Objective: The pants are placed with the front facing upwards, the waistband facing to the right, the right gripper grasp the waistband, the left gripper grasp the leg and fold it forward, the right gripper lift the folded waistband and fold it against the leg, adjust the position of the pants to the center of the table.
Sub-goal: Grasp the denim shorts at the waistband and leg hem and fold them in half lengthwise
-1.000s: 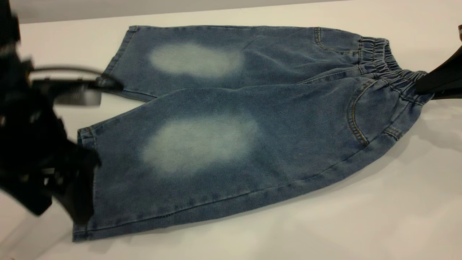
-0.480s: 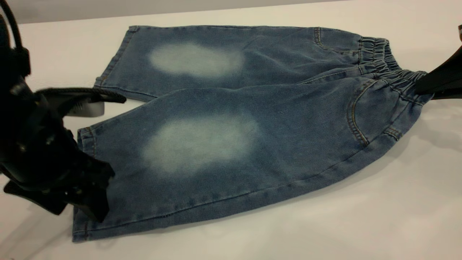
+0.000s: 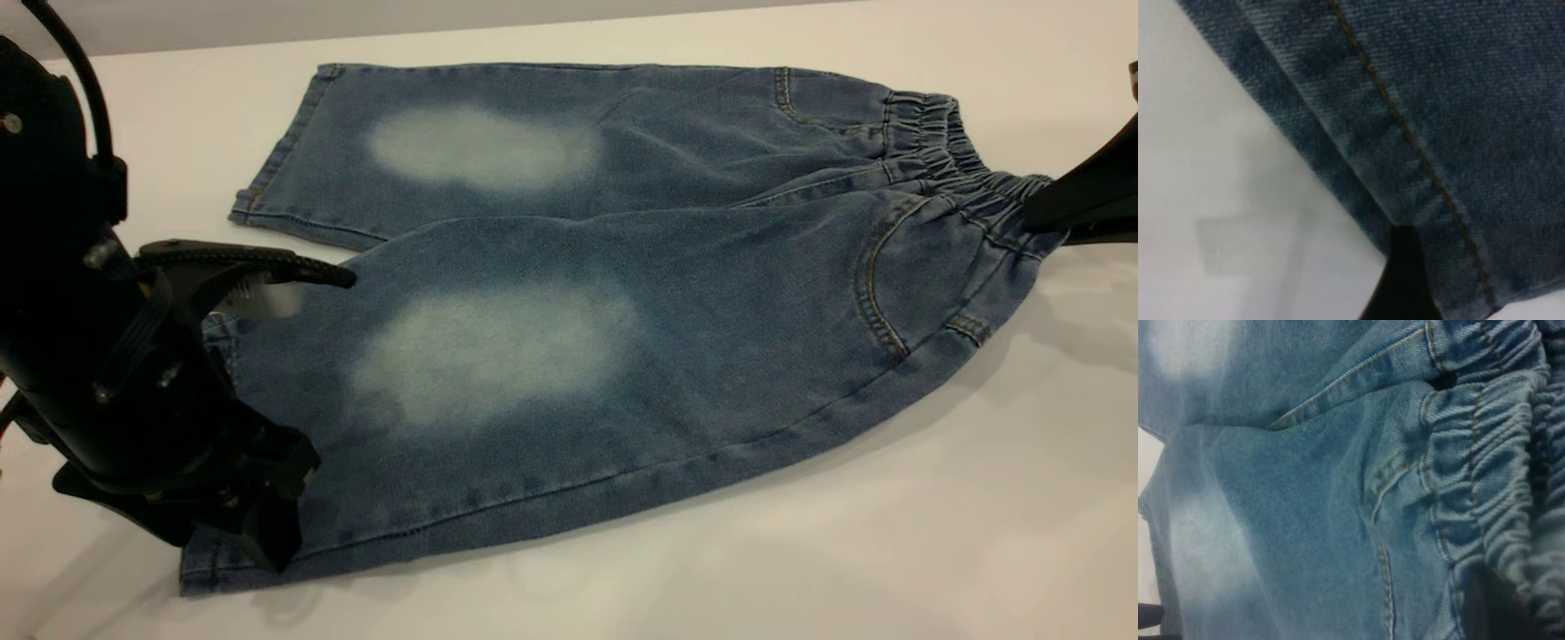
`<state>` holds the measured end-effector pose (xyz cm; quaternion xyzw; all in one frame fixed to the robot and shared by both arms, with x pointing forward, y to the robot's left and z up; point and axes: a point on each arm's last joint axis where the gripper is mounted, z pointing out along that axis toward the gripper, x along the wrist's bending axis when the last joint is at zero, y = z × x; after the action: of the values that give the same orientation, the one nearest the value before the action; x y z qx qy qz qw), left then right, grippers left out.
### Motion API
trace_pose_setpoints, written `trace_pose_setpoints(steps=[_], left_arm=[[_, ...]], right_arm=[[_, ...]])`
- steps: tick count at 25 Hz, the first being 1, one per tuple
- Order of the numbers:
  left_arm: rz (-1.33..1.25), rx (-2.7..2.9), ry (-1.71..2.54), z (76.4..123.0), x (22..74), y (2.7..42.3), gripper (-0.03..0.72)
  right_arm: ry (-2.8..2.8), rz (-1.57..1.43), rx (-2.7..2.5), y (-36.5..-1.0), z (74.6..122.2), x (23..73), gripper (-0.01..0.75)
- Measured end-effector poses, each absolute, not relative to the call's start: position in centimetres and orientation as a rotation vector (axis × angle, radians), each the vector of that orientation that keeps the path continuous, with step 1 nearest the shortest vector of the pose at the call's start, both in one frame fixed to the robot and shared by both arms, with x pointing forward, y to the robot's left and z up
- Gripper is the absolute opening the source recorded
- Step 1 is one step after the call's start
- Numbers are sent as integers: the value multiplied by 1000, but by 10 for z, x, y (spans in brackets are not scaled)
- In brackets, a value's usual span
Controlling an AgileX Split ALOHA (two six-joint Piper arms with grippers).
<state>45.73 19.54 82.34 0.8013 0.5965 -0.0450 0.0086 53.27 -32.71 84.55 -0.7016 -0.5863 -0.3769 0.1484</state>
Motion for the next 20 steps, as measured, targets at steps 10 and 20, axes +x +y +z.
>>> trace_pose_setpoints(steps=[10,20], left_arm=[[-160,2460,1920,819,457,194,456],[-160,2443,1933,818,457,194,55]], right_arm=[[-1686,-1084,-2017,-327,846,533,32],[-1690,-1085,-2015,-327,846,533,32]])
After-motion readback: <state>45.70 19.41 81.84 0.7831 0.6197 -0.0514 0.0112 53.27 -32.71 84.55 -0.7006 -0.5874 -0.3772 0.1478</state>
